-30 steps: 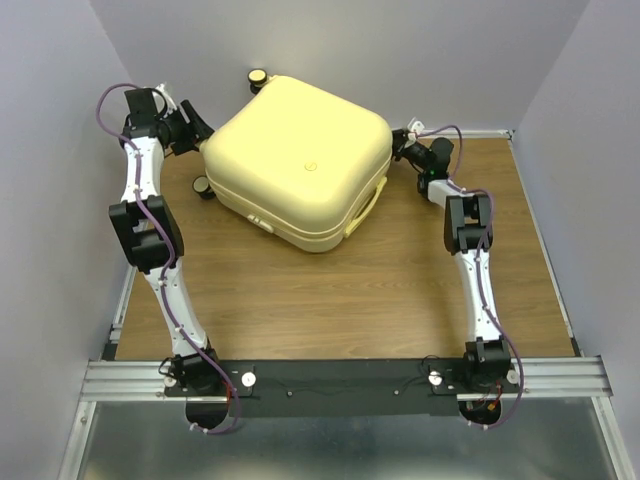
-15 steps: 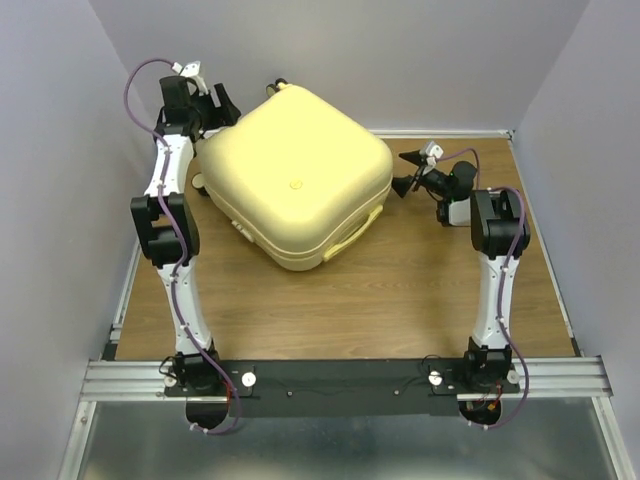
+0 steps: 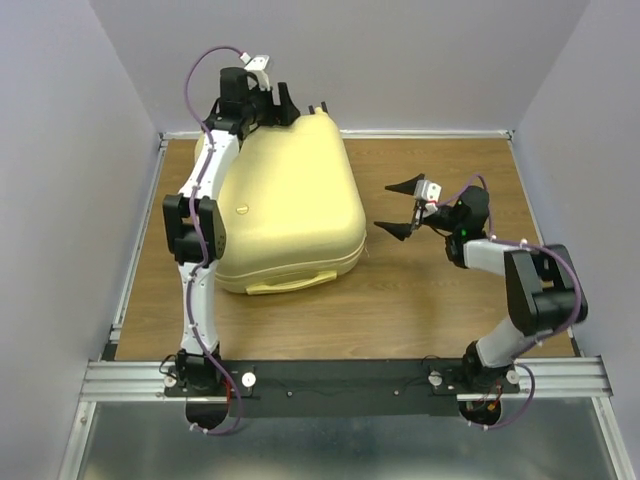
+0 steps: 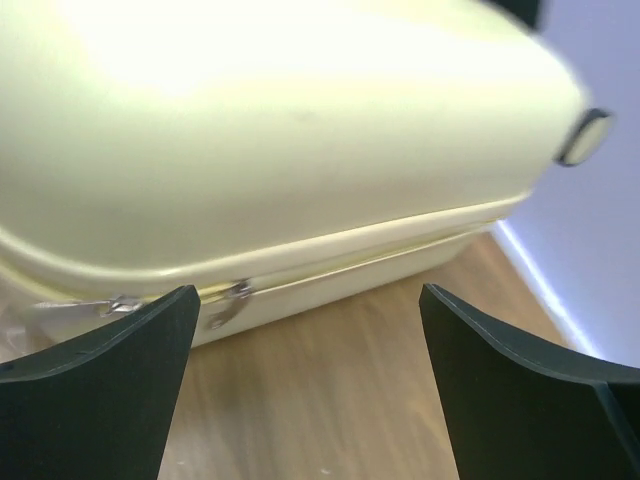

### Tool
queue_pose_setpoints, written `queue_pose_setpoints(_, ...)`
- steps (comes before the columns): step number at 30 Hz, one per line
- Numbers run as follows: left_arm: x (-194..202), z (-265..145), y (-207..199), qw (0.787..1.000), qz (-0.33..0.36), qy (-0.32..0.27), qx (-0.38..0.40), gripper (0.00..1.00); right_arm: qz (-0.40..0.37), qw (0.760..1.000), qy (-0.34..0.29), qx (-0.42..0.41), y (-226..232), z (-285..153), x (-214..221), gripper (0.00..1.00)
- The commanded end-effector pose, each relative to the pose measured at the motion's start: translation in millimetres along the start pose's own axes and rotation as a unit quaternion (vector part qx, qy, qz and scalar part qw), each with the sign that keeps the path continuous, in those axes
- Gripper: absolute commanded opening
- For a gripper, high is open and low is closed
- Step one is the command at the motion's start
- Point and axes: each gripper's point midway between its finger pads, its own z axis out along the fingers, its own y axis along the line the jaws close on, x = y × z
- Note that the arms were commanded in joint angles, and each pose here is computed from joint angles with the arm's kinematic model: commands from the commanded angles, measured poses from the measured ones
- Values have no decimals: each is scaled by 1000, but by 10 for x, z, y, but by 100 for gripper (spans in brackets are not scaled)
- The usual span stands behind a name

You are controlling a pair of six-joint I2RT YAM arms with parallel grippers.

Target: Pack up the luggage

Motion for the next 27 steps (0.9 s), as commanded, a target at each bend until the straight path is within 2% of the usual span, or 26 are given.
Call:
queue_pose_setpoints(1,-823,-1016,622,989,68,-57,-118,92,36,989,101,104,-336,-220,133,100)
queue_pose_setpoints(3,-825,-1346,751,986,100,-43,-125,92,55,983,126,123,-369,-295,110,100)
queue_pose_setpoints(4,-993,-1728,836,983,119,-54,-132,92,62,981,132,124,-371,-308,95,100)
queue_pose_setpoints(7,-719,-2223,1163,977,134,2,-168,92,109,973,161,124,-374,-339,66,100)
queue_pose_setpoints(8,-620,-2518,1286,971,137,28,-193,92,140,967,165,132,-398,-337,33,100)
queue_pose_setpoints(9,-383,-2657,1464,964,135,65,-218,92,150,963,171,145,-433,-358,29,100)
queue_pose_setpoints(10,-233,-2787,1568,953,175,100,-226,92,157,962,173,144,-435,-351,10,100)
queue_pose_setpoints(11,-53,-2985,1616,946,182,135,-232,90,172,957,184,141,-396,-373,41,100)
queue_pose_setpoints(12,307,-3042,1671,940,183,184,-220,88,173,954,191,153,-463,-383,19,100)
queue_pose_setpoints(15,971,-3315,1835,911,212,293,-200,82,204,937,217,181,-566,-436,62,100)
queue_pose_setpoints(18,1486,-3400,1882,886,241,369,-145,81,251,918,240,193,-548,-470,166,100)
queue_pose_setpoints(21,1730,-3338,2009,865,276,405,-105,81,285,900,253,211,-584,-494,244,100)
queue_pose_setpoints(24,1770,-3113,2017,856,320,403,-53,81,308,884,269,224,-577,-543,331,100)
queue_pose_setpoints(27,1791,-2713,1747,859,347,376,24,81,329,867,288,239,-541,-664,468,100)
